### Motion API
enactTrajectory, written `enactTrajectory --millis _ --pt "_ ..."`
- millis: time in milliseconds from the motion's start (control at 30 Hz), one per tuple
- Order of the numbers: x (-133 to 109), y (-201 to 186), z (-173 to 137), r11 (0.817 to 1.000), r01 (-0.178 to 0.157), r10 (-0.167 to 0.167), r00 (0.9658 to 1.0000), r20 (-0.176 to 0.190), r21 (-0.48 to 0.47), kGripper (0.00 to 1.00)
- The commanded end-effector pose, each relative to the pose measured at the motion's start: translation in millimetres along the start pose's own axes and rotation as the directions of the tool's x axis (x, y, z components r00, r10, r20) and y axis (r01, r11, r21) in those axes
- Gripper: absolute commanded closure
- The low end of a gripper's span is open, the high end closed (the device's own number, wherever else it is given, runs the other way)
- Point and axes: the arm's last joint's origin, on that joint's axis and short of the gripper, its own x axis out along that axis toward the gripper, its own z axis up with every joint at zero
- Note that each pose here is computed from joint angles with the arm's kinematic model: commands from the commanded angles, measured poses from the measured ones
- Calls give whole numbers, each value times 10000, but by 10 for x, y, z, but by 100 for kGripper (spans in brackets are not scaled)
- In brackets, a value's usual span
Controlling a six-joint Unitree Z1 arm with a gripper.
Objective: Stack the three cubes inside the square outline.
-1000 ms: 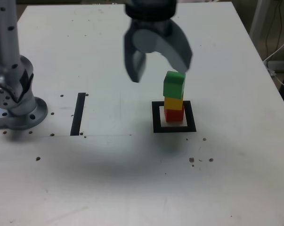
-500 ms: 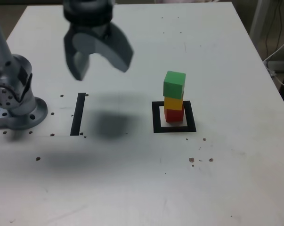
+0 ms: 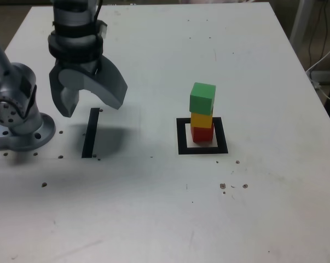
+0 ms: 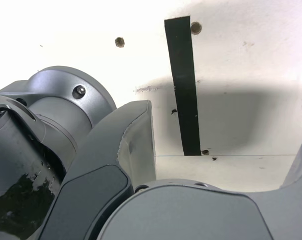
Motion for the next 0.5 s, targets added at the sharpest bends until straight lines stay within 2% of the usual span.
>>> enactTrajectory --millis 0,233,467 --pt "29 -3 -17 10000 61 -61 10000 29 -29 0" --pt "120 -14 -34 9997 225 -225 9997 -3 -30 0" --pt "149 -15 -35 9997 252 -252 9997 11 -30 0"
